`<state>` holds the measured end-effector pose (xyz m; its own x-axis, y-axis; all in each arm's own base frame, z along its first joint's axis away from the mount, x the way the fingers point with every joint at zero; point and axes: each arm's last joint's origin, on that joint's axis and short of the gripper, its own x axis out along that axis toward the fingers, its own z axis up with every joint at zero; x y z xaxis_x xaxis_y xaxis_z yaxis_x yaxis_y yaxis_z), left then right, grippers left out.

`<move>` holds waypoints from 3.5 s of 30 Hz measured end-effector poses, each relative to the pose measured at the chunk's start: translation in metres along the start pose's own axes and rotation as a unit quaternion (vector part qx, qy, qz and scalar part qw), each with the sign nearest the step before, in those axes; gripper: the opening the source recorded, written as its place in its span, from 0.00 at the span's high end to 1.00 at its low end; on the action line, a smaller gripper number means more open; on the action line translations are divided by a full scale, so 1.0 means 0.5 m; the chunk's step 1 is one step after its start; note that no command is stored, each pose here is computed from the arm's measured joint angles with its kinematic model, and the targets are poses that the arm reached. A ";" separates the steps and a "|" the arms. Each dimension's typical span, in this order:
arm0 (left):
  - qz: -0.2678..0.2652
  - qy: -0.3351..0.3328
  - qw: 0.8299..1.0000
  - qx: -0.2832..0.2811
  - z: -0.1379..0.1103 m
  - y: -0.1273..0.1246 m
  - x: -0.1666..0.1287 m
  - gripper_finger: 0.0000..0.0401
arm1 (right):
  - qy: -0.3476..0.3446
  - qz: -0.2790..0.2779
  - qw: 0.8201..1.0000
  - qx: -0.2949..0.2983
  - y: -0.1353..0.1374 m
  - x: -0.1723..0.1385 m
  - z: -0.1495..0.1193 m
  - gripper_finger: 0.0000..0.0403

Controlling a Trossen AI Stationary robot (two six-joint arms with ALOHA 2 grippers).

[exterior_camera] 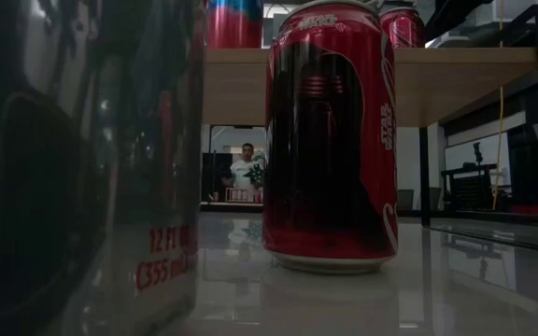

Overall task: Place canned beverage on shelf
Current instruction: Put the red soda can on the shelf

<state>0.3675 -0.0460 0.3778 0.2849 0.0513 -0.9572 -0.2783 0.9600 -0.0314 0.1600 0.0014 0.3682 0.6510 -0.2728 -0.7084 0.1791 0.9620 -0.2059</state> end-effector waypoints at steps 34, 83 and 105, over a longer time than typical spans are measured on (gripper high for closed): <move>0.018 0.000 0.999 0.045 0.033 0.106 0.002 0.30 | 0.000 0.000 1.000 0.000 0.000 0.000 0.000 0.04; 0.011 0.023 1.000 -0.007 0.021 0.127 0.012 0.20 | 0.001 0.000 1.000 0.000 0.000 0.000 0.000 0.04; 0.036 0.008 0.999 -0.024 0.013 0.132 -0.004 0.26 | 0.003 0.000 1.000 -0.001 0.000 0.000 -0.001 0.04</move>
<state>0.3547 0.0192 0.3797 0.2472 0.1155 -0.9621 -0.3416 0.9395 0.0250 0.1598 0.0013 0.3679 0.6472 -0.2731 -0.7117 0.1781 0.9620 -0.2072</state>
